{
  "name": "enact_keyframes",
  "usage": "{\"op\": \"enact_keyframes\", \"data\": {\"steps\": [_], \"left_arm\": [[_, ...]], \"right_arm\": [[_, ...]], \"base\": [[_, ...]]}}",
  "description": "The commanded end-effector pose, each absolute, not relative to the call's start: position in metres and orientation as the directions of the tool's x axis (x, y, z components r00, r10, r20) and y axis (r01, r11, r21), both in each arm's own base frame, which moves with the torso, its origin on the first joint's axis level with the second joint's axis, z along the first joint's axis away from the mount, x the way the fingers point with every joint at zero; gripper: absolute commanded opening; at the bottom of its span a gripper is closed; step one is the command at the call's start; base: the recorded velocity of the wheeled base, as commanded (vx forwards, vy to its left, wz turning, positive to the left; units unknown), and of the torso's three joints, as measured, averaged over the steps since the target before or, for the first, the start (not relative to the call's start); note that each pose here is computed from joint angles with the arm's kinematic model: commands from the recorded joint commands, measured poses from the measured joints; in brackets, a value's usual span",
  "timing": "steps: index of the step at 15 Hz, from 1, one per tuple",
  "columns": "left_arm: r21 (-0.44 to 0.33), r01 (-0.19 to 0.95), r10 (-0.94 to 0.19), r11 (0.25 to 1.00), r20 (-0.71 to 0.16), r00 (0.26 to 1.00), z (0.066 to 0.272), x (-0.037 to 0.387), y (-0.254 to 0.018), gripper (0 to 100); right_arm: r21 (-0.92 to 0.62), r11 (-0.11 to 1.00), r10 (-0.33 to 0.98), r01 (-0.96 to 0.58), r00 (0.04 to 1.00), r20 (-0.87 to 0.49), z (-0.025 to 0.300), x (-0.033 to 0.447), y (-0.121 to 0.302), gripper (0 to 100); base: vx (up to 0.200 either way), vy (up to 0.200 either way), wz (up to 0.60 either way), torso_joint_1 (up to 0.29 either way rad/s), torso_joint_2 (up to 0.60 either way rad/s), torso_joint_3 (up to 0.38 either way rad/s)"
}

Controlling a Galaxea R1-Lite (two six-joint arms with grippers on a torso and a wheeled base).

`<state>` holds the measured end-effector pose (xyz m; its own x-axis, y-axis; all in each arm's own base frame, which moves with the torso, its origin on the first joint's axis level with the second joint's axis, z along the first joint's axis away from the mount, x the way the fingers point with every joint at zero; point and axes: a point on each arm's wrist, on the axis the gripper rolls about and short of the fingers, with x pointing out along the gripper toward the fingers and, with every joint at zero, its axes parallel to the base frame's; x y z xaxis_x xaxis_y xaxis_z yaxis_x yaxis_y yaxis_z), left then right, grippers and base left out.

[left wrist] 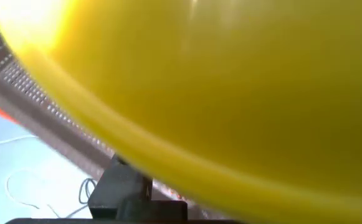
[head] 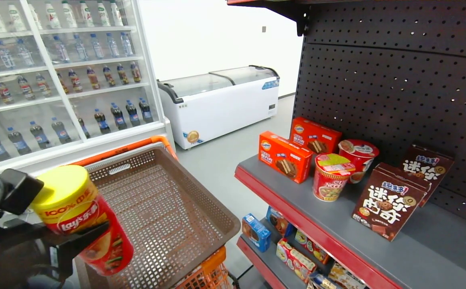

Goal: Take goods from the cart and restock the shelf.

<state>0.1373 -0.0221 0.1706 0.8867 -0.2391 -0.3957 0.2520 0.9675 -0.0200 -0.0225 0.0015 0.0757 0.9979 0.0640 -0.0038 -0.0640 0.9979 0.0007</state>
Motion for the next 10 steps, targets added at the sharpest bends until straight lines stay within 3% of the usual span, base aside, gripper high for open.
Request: {"op": "enact_keyframes", "data": {"steps": [1, 6, 10], "left_arm": [[-0.016, 0.238, -0.231, 0.971, -0.319, 0.919, 0.182, 0.081, -0.013, 0], [-0.018, 0.226, -0.217, 0.974, -0.365, 0.905, 0.164, 0.025, -0.005, 0], [-0.004, 0.248, -0.239, 0.969, -0.277, 0.931, 0.149, -0.006, -0.002, 0]], "right_arm": [[0.0, 0.998, 0.064, -0.064, 0.998, -0.005, 0.076, -0.022, 0.002, 100], [0.0, 0.998, 0.064, -0.064, 0.998, -0.005, 0.076, -0.022, 0.002, 100], [0.0, 0.998, 0.064, -0.064, 0.998, -0.005, 0.076, -0.022, 0.002, 100]], "base": [[0.0, 0.0, 0.0, 0.0, 0.0, 0.0], [0.0, 0.0, 0.0, 0.0, 0.0, 0.0], [0.0, 0.0, 0.0, 0.0, 0.0, 0.0]]}}
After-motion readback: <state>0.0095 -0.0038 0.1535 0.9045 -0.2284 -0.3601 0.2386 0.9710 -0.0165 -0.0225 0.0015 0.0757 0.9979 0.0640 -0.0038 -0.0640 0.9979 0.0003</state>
